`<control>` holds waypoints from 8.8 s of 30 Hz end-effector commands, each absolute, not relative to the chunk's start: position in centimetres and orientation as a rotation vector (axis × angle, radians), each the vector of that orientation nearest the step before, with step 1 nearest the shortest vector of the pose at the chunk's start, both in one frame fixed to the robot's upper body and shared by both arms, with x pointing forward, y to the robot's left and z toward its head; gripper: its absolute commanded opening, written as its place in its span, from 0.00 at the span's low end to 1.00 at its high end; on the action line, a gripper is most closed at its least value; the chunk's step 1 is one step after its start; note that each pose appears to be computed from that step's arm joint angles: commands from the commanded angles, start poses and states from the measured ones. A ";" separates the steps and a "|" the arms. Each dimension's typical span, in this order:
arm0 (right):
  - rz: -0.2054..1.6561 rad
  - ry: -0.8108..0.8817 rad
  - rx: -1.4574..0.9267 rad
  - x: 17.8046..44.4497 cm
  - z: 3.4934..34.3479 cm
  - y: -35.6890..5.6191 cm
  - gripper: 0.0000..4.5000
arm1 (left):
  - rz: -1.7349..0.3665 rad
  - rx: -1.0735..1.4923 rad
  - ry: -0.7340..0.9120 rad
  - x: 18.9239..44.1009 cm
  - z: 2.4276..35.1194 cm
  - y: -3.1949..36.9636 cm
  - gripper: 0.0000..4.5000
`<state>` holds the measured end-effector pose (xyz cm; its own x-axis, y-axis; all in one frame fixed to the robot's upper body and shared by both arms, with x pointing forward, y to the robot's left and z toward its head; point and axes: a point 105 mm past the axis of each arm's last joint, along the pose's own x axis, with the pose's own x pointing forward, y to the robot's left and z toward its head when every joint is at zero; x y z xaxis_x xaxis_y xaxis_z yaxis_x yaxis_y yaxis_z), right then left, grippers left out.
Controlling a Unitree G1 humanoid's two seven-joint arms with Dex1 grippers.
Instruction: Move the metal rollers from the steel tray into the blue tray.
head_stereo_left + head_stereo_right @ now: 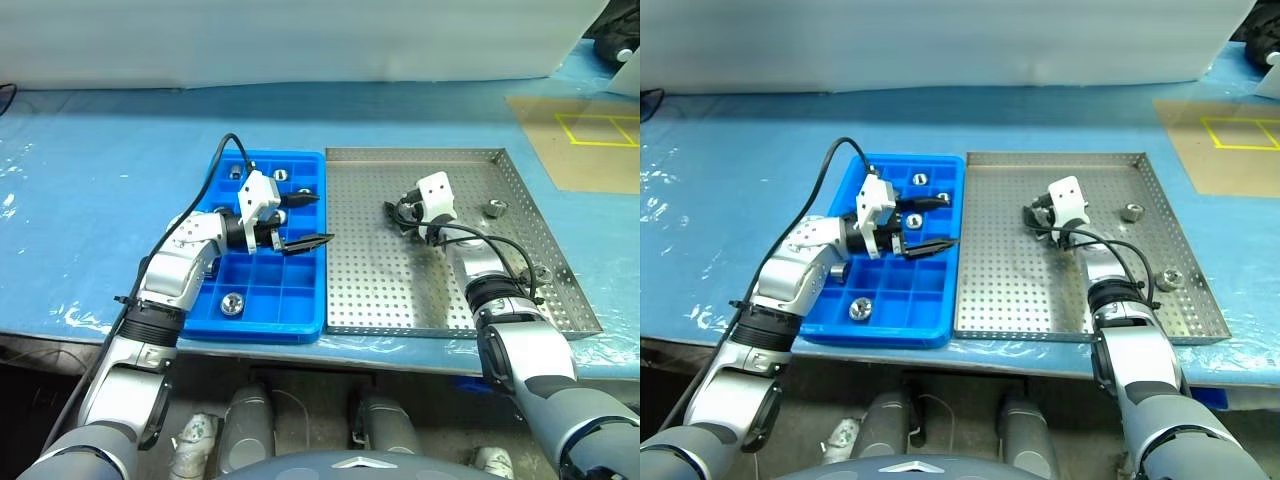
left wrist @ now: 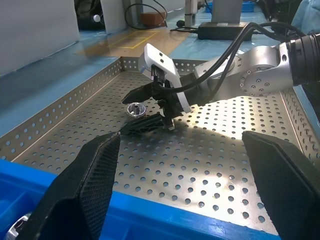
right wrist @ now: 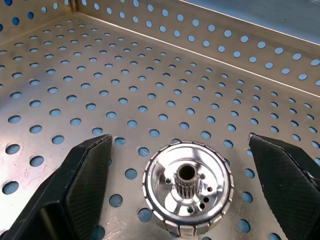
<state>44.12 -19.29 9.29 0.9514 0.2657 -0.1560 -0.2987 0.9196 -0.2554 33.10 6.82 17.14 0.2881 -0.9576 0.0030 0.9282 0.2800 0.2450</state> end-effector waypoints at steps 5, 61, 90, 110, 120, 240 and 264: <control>0.302 0.101 -0.257 43.7 9.0 -19.3 0.59 | -1.268 0.236 -0.190 32.9 17.7 7.1 0.92; 1.088 -0.071 -0.218 36.3 16.8 -4.7 0.73 | -1.163 0.285 -0.024 31.4 17.6 13.7 0.92; -0.021 0.041 -0.250 43.3 13.1 -28.3 0.73 | -1.547 0.198 -0.166 32.8 17.6 2.0 0.92; -0.158 0.174 -0.160 42.9 10.0 -30.7 0.69 | -1.461 0.231 -0.152 33.3 16.9 3.9 0.92; -0.173 0.172 -0.161 42.6 9.9 -31.2 0.28 | -1.453 0.238 -0.150 33.4 16.8 4.1 0.92; 0.088 0.185 -0.185 31.2 12.0 -30.5 0.79 | -1.718 0.166 -0.147 32.3 15.7 -0.5 0.92; -0.037 0.309 -0.154 31.9 6.7 -34.7 0.70 | -1.643 0.212 -0.137 32.4 15.0 1.2 0.92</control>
<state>32.80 -33.41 7.03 0.9600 -0.0225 -0.2792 -0.0193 0.9891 -0.1462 32.41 1.10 13.99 -0.0806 -0.9941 -0.0728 0.9815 -0.0919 0.1682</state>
